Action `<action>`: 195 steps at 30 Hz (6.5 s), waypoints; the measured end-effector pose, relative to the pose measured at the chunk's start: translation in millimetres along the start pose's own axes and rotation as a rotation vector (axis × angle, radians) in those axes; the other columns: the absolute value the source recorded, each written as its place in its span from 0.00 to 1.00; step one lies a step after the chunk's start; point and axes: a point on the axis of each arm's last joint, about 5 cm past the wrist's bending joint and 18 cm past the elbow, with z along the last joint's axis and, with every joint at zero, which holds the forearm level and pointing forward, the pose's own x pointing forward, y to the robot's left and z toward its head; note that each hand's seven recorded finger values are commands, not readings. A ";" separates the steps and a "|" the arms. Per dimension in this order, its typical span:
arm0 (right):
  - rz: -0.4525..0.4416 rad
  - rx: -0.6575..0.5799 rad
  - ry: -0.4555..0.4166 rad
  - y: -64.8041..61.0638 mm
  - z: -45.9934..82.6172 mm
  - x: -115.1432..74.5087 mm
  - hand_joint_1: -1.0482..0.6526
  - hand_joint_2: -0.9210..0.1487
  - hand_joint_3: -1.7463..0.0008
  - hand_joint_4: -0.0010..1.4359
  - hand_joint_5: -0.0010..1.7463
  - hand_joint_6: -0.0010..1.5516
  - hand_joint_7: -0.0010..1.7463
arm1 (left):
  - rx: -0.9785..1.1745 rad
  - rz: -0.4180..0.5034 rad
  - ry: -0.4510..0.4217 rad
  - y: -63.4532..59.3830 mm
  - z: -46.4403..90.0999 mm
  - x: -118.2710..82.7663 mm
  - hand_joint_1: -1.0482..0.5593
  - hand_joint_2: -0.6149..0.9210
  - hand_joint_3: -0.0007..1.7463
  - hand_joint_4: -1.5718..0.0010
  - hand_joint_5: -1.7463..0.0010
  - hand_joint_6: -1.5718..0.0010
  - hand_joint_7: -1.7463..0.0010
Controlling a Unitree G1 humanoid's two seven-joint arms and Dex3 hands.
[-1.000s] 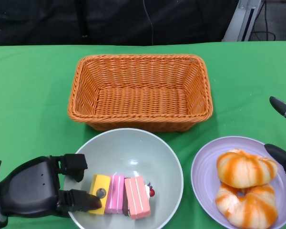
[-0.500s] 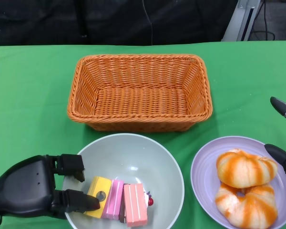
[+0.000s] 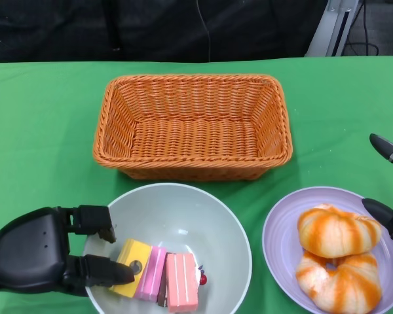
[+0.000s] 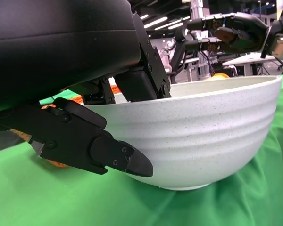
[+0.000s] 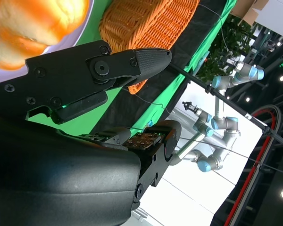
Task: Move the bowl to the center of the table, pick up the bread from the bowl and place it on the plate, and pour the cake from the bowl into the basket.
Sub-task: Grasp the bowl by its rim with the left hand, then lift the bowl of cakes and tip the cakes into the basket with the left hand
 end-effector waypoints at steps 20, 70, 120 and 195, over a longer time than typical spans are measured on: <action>-0.003 -0.011 0.000 1.1 0.0 0.1 0.32 0.00 0.90 0.41 0.07 0.35 0.01 | 0.045 0.039 0.045 -7.3 0.4 0.4 0.44 1.00 0.04 0.62 0.39 0.31 0.97; -0.002 -0.011 -0.003 1.5 0.3 0.3 0.33 0.00 0.90 0.40 0.04 0.34 0.00 | 0.052 0.047 0.245 -23.5 7.4 7.9 0.41 1.00 0.08 0.68 0.53 0.48 1.00; -0.020 -0.065 -0.032 4.5 1.2 -0.1 0.39 0.00 0.84 0.41 0.04 0.35 0.00 | -0.116 -0.142 0.090 4.3 -0.5 9.7 0.41 1.00 0.00 0.54 0.47 0.26 0.96; -0.060 0.066 -0.104 3.5 3.9 -1.6 0.39 0.00 0.79 0.48 0.08 0.33 0.00 | -0.040 0.218 0.124 -36.4 18.0 28.3 0.56 1.00 0.11 0.63 0.00 0.73 0.01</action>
